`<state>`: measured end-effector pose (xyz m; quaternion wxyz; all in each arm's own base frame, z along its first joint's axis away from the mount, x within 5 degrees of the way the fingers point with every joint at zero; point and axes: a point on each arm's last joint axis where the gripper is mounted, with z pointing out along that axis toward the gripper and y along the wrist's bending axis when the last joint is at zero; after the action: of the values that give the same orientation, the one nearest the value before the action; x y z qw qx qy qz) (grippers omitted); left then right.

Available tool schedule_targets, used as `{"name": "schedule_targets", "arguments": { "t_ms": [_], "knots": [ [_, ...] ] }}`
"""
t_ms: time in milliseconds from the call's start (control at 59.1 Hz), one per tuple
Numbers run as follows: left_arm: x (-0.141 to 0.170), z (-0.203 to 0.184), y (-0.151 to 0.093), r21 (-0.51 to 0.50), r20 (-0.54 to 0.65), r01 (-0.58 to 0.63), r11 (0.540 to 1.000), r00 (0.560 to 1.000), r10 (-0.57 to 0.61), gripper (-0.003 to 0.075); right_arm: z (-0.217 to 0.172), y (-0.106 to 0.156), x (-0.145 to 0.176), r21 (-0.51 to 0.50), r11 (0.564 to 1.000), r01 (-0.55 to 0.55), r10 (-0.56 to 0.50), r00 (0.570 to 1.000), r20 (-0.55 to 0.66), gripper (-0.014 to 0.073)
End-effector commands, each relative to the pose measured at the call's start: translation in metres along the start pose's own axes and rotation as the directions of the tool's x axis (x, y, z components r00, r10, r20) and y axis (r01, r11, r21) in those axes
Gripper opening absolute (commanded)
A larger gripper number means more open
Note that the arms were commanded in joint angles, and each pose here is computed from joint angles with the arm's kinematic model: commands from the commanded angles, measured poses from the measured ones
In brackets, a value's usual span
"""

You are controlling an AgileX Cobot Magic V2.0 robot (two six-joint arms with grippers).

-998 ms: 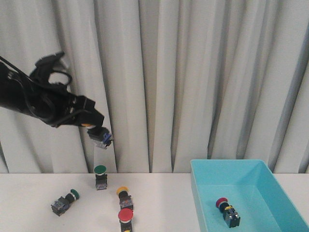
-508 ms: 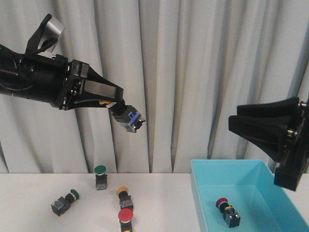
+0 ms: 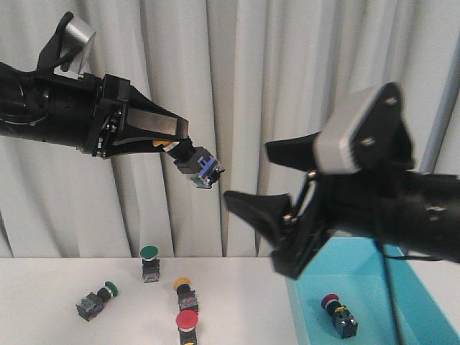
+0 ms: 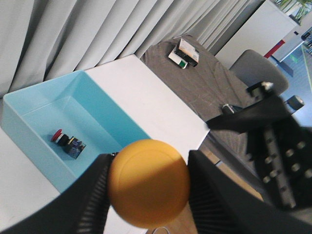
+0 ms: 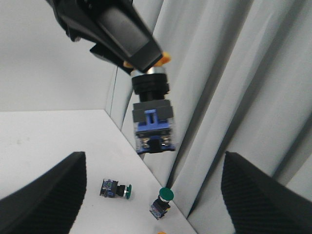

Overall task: Pick red and yellow buttons and place in box
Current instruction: 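Close the right gripper on the yellow button's base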

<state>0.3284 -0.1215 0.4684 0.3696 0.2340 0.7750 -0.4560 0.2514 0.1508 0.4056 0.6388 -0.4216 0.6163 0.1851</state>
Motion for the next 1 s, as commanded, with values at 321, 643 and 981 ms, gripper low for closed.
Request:
{"name": "schedule_targets", "arguments": {
  "t_ms": [321, 643, 981],
  "knots": [
    [-0.009, -0.016, -0.031, 0.078, 0.077, -0.040, 0.996, 0.996, 0.034, 0.0073, 0.037, -0.001, -0.028, 0.070, 0.995, 0.065, -0.069, 0.996, 0.054, 0.0566],
    [-0.009, -0.016, -0.031, 0.079, 0.076, -0.040, 0.996, 0.997, 0.034, 0.0073, 0.050, -0.002, -0.018, 0.050, 0.997, 0.055, -0.056, 0.998, 0.031, 0.0558],
    [-0.009, -0.016, -0.031, 0.080, 0.077, -0.039, 0.996, 0.996, 0.033, 0.0073, 0.050, -0.001, -0.021, 0.027, 0.997, 0.069, -0.070, 0.997, 0.044, 0.0381]
  ]
}}
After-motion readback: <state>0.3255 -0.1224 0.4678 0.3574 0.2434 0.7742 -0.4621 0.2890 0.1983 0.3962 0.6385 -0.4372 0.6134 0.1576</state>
